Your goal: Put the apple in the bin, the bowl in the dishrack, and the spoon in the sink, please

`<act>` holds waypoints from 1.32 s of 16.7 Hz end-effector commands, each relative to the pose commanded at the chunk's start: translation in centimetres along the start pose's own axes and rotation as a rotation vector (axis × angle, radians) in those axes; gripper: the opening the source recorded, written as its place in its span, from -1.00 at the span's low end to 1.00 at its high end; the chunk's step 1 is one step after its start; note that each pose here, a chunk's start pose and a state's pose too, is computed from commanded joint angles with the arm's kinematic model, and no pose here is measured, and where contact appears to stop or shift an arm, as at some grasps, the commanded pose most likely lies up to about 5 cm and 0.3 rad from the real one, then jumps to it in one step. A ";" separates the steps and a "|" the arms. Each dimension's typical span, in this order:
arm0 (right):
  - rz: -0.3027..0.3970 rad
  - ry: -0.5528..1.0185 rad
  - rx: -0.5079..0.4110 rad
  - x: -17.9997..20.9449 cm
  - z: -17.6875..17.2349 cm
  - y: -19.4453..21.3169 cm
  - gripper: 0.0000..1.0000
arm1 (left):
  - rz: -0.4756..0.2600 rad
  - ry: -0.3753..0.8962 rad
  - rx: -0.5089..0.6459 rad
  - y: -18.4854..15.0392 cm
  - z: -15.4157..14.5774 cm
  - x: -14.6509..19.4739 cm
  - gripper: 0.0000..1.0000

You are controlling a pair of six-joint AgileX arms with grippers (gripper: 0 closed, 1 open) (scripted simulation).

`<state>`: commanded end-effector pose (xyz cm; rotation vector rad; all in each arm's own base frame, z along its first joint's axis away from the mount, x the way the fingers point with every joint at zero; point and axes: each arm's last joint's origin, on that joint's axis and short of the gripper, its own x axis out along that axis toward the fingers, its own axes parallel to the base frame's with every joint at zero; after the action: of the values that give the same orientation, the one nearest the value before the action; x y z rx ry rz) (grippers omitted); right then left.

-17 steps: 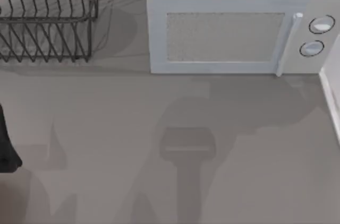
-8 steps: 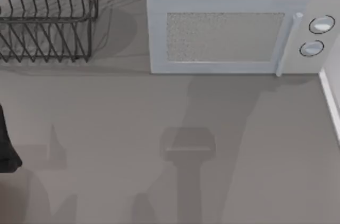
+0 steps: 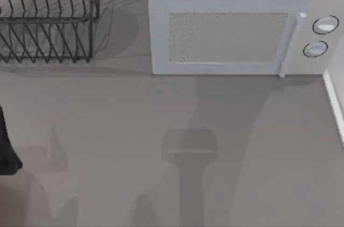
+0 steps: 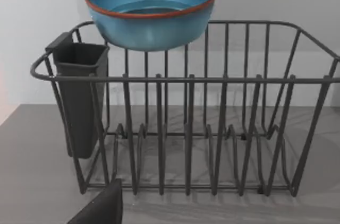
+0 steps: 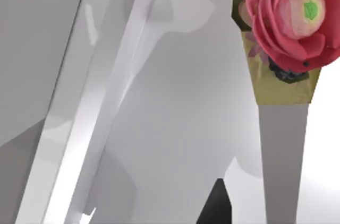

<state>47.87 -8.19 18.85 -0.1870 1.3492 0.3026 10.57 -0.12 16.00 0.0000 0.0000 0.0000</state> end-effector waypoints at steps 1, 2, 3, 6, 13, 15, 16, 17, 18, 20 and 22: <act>0.000 -0.001 0.000 0.8 -0.1 0.0 -1.00 | 0.000 0.000 0.000 0.0 0.0 0.0 1.00; -0.001 -0.002 0.000 1.6 -0.1 -0.1 -1.00 | 0.000 0.000 0.000 0.0 0.0 0.0 1.00; -0.002 -0.003 0.001 2.4 -0.2 -0.1 -1.00 | 0.000 0.000 0.000 0.0 0.0 0.0 1.00; -0.001 -0.001 0.003 3.3 -0.4 -0.2 -1.00 | 0.000 0.000 0.000 0.0 0.0 0.0 1.00; -0.001 -0.001 0.003 3.3 -0.4 -0.2 -0.25 | 0.000 0.000 0.000 0.0 0.0 0.0 1.00; -0.001 -0.001 0.003 3.3 -0.4 -0.2 0.06 | 0.000 0.000 0.000 0.0 0.0 0.0 1.00; -0.001 -0.001 0.003 3.3 -0.4 -0.2 0.21 | 0.000 0.000 0.000 0.0 0.0 0.0 1.00; -0.001 -0.001 0.003 3.3 -0.4 -0.2 0.36 | 0.000 0.000 0.000 0.0 0.0 0.0 1.00; -0.001 -0.001 0.003 3.3 -0.4 -0.2 0.51 | 0.000 0.000 0.000 0.0 0.0 0.0 1.00; -0.001 -0.001 0.003 3.3 -0.4 -0.2 0.81 | 0.000 0.000 0.000 0.0 0.0 0.0 1.00; -0.001 -0.001 0.003 3.3 -0.4 -0.2 1.00 | 0.000 0.000 0.000 0.0 0.0 0.0 1.00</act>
<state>48.17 -8.14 15.50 -0.1850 1.3490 0.2999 10.57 -0.12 16.00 0.0000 0.0000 0.0000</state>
